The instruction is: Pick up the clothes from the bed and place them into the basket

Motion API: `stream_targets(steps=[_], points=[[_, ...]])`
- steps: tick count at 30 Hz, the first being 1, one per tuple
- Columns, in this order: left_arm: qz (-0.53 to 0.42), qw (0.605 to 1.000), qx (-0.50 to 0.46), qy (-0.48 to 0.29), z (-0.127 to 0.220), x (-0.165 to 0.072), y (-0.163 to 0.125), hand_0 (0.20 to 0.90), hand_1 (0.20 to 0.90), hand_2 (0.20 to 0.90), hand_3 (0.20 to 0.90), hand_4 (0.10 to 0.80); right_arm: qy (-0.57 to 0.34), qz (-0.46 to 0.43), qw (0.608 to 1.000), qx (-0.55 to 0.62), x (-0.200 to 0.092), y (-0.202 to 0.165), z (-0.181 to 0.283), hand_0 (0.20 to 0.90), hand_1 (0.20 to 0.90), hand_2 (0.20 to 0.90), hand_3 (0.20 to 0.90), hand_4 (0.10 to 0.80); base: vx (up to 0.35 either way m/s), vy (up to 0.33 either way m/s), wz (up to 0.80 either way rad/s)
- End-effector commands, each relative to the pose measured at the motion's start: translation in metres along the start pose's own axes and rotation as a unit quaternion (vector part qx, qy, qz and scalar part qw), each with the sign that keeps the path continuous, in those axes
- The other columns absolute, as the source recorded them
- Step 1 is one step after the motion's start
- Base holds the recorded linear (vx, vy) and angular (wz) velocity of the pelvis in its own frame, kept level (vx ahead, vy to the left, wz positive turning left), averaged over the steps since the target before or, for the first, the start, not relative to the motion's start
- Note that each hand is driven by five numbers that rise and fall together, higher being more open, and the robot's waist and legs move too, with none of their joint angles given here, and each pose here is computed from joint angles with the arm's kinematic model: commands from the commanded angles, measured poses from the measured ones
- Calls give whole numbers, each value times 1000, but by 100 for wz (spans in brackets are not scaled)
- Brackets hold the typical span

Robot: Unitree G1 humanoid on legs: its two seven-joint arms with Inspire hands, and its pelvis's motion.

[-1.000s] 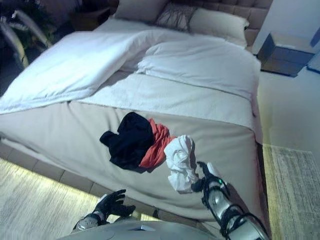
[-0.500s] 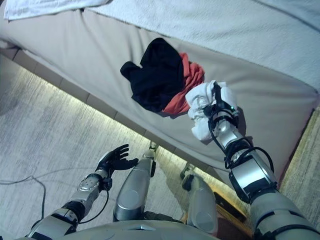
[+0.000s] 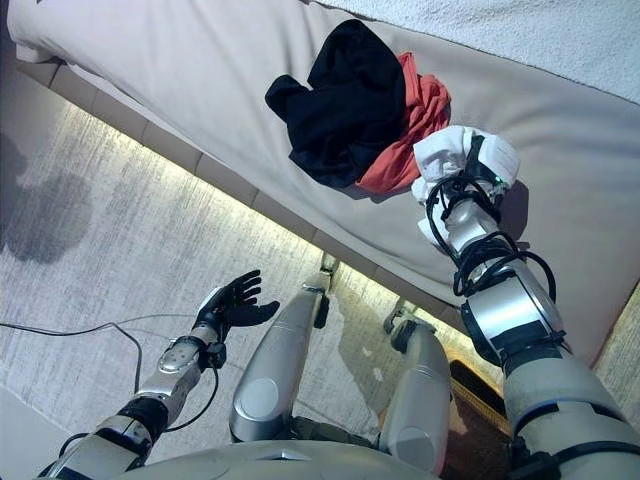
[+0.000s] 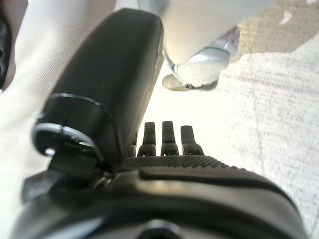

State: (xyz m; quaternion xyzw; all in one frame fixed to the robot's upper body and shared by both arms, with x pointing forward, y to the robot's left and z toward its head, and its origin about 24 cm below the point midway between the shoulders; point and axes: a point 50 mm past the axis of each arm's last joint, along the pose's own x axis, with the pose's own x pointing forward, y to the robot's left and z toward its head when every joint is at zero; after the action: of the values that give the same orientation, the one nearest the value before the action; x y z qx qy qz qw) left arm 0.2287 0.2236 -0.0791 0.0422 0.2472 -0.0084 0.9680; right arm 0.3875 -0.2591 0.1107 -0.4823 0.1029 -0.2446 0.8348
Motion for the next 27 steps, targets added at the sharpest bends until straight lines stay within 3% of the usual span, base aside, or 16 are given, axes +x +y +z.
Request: stream_targets(steps=[1, 9, 16, 19, 22, 27], points=[[5, 1000, 18, 10, -11, -12, 8, 900, 900, 900, 900, 800, 43, -18, 999, -21, 4, -14, -40, 300, 300, 300, 200, 100, 59, -56, -9], [28, 997, 35, 62, -36, -26, 18, 900, 900, 900, 900, 800, 44, -8, 997, 70, -11, -2, -72, 300, 300, 300, 200, 100, 65, -29, -11], [61, 992, 17, 105, -67, -45, 13, 900, 900, 900, 900, 800, 61, 42, 991, 110, -66, 42, -122, 300, 300, 300, 200, 100, 96, 59, -6], [85, 987, -11, 138, -96, -67, 1, 900, 900, 900, 900, 800, 88, 61, 984, 140, -110, 64, -147, 300, 300, 300, 200, 100, 181, 200, -17], [80, 985, -15, 155, -109, -78, -4, 900, 900, 900, 900, 800, 126, 55, 976, 169, -128, 71, -157, 300, 300, 300, 200, 100, 101, 258, -80], [40, 992, 25, 121, -89, -60, -4, 900, 900, 900, 900, 800, 199, 17, 962, 184, -161, 78, -183, 300, 300, 300, 200, 100, -99, 321, -74]])
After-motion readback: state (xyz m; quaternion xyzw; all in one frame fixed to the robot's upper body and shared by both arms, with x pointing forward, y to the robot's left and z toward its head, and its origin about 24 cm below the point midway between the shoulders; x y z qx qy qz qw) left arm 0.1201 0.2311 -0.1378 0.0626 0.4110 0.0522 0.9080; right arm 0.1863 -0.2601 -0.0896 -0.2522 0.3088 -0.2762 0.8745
